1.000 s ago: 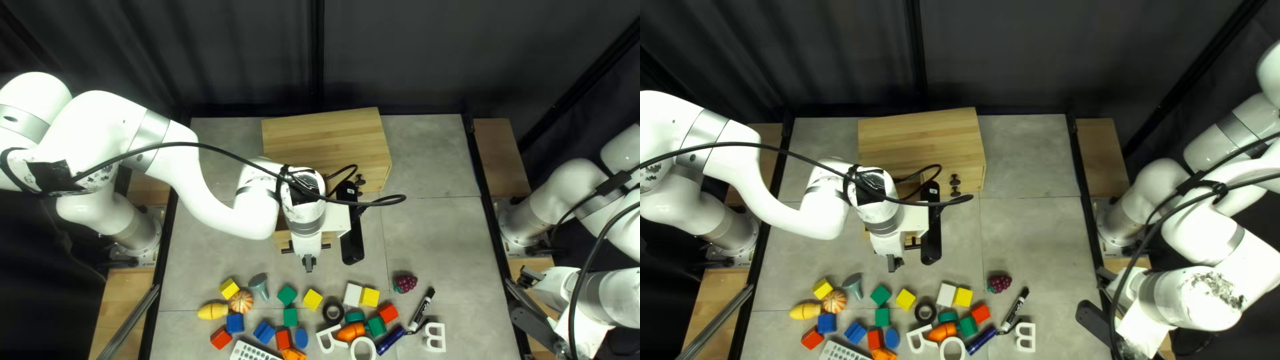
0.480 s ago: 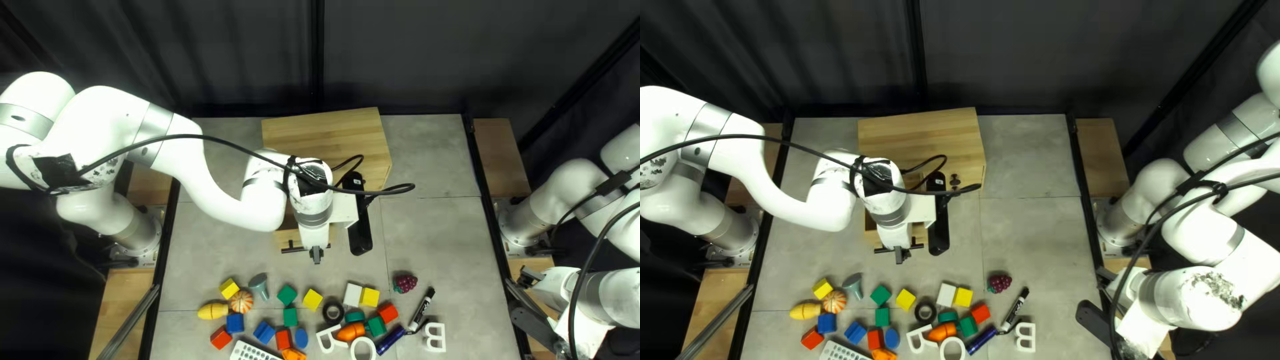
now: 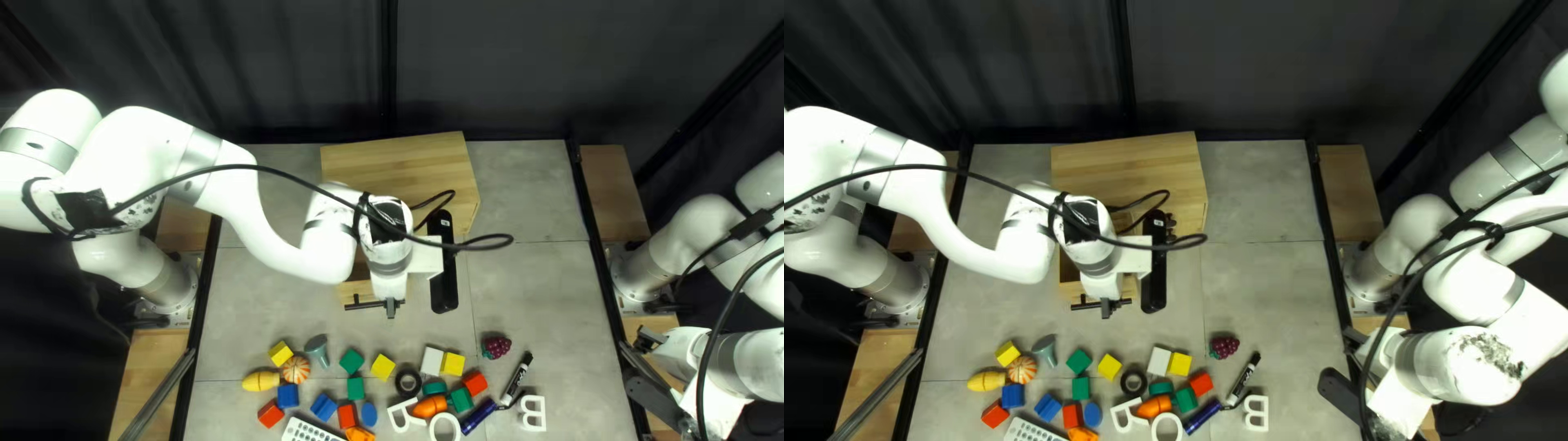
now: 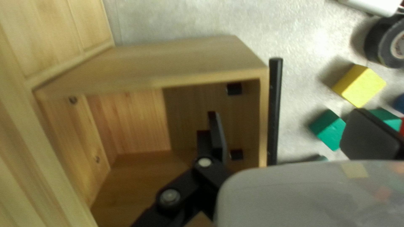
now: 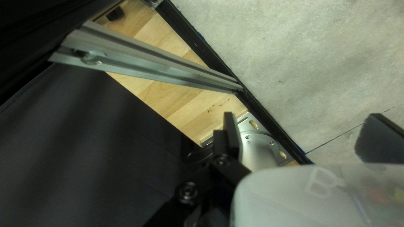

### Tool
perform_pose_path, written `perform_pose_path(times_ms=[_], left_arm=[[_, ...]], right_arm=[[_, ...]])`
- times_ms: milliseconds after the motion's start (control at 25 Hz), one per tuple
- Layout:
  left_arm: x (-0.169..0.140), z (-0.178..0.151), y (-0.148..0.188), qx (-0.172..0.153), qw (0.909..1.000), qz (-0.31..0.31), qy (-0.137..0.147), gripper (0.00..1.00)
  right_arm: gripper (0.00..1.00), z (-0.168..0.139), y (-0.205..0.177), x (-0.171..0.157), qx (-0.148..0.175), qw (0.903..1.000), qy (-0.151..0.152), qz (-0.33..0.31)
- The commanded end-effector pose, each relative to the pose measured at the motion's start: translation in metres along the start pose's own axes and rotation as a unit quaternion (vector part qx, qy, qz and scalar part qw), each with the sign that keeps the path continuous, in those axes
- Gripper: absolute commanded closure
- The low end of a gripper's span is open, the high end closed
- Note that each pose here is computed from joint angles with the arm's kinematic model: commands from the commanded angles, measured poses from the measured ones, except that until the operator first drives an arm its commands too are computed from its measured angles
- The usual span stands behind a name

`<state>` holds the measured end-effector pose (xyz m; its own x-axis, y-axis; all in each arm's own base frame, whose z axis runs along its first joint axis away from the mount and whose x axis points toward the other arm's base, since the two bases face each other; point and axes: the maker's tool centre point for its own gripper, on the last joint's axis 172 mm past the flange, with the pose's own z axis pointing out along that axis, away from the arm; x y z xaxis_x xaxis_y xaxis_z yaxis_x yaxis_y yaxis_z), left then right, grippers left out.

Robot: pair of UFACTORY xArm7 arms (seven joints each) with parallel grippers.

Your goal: Open drawers and place objects into drawer and close

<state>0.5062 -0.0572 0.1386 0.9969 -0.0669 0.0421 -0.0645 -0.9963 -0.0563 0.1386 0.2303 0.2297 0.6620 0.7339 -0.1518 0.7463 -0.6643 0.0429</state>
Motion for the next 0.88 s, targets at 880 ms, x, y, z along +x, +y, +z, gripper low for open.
perform_pose_path(times_ms=[880], left_arm=[[0.0069, 0.0035, 0.005, -0.01, 0.9998, 0.016, -0.007, 0.0]], right_arm=[[0.0, 0.0, 0.0, 0.0, 0.0, 1.0, 0.0, 0.0]])
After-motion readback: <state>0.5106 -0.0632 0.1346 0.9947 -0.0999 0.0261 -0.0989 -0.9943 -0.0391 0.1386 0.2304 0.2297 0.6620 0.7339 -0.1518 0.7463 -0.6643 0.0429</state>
